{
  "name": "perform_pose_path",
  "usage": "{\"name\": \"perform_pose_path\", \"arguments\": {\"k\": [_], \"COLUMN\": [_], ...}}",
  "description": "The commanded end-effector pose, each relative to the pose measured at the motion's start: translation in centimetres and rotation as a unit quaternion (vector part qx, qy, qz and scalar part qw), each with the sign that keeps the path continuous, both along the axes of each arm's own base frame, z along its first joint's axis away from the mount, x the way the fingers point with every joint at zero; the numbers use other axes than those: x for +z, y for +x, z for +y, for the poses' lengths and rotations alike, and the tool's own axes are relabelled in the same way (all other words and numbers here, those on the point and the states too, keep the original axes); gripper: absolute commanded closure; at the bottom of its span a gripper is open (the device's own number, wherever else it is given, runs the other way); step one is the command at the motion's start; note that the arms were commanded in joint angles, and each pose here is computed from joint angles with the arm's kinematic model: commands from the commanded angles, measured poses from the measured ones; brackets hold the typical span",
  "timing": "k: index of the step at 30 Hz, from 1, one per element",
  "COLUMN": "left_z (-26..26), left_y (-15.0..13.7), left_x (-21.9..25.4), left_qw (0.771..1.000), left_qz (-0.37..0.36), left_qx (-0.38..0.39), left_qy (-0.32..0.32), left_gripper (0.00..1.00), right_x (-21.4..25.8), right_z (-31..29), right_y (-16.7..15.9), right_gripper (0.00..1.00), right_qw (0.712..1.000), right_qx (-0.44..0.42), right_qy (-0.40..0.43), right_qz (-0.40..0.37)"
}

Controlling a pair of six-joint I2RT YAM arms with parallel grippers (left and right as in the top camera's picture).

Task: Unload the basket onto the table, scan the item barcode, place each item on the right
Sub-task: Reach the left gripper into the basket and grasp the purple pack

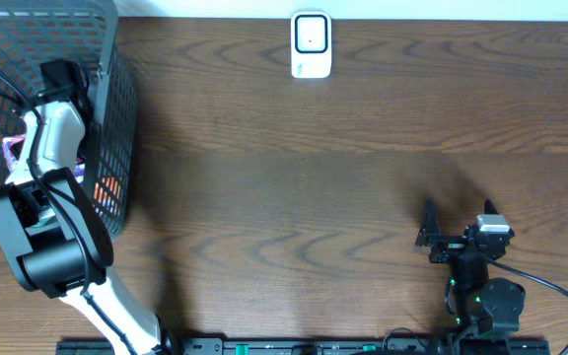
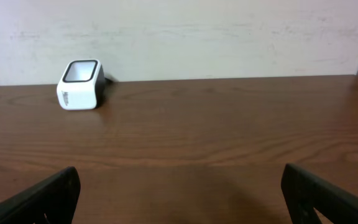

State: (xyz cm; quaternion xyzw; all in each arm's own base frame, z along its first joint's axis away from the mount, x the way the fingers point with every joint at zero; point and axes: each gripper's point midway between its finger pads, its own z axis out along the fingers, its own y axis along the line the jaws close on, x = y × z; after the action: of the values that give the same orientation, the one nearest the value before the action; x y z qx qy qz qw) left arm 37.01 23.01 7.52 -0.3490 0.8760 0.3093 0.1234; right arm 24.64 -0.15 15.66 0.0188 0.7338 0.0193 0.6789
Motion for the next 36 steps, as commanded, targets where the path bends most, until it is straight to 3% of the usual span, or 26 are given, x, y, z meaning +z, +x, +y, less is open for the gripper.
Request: {"name": "perform_pose_path", "arguments": {"k": [1, 7, 12, 17, 20, 29, 35, 36], "left_z": [-2.1, -1.8, -1.8, -4.6, -5.1, -3.9, -2.7, -2.7], "left_y": [-1.1, 0.5, 2.3, 4.1, 3.8, 0.4, -0.9, -0.9], "left_x": [-3.5, 0.3, 7.4, 10.6, 9.3, -0.7, -3.0, -3.0], "left_qw": [0.997, 0.998, 0.99, 0.969, 0.97, 0.993, 0.997, 0.997], "left_qz": [0.032, -0.018, -0.131, -0.216, -0.202, -0.049, 0.006, 0.006], "left_qx": [-0.027, -0.032, -0.039, -0.086, -0.089, -0.065, -0.051, -0.051], "left_qy": [-0.06, -0.042, -0.018, -0.084, -0.099, -0.089, -0.065, -0.066], "left_gripper": [0.01, 0.01, 0.01, 0.01, 0.01, 0.02, 0.02, 0.11], "right_x": [-0.1, -0.1, -0.1, -0.1, -0.1, -0.1, -0.1, -0.1], "right_z": [0.4, 0.4, 0.4, 0.4, 0.4, 0.4, 0.4, 0.4], "right_y": [0.0, 0.0, 0.0, 0.0, 0.0, 0.0, 0.0, 0.0], "right_gripper": [0.01, 0.01, 0.01, 0.01, 0.01, 0.01, 0.01, 0.01], "right_qw": [1.0, 1.0, 1.0, 1.0, 1.0, 1.0, 1.0, 1.0], "right_qx": [0.007, 0.007, 0.007, 0.007, 0.007, 0.007, 0.007, 0.007], "right_qy": [-0.004, -0.004, -0.004, -0.004, -0.004, -0.004, -0.004, -0.004], "right_qz": [0.001, 0.001, 0.001, 0.001, 0.001, 0.001, 0.001, 0.001]}}
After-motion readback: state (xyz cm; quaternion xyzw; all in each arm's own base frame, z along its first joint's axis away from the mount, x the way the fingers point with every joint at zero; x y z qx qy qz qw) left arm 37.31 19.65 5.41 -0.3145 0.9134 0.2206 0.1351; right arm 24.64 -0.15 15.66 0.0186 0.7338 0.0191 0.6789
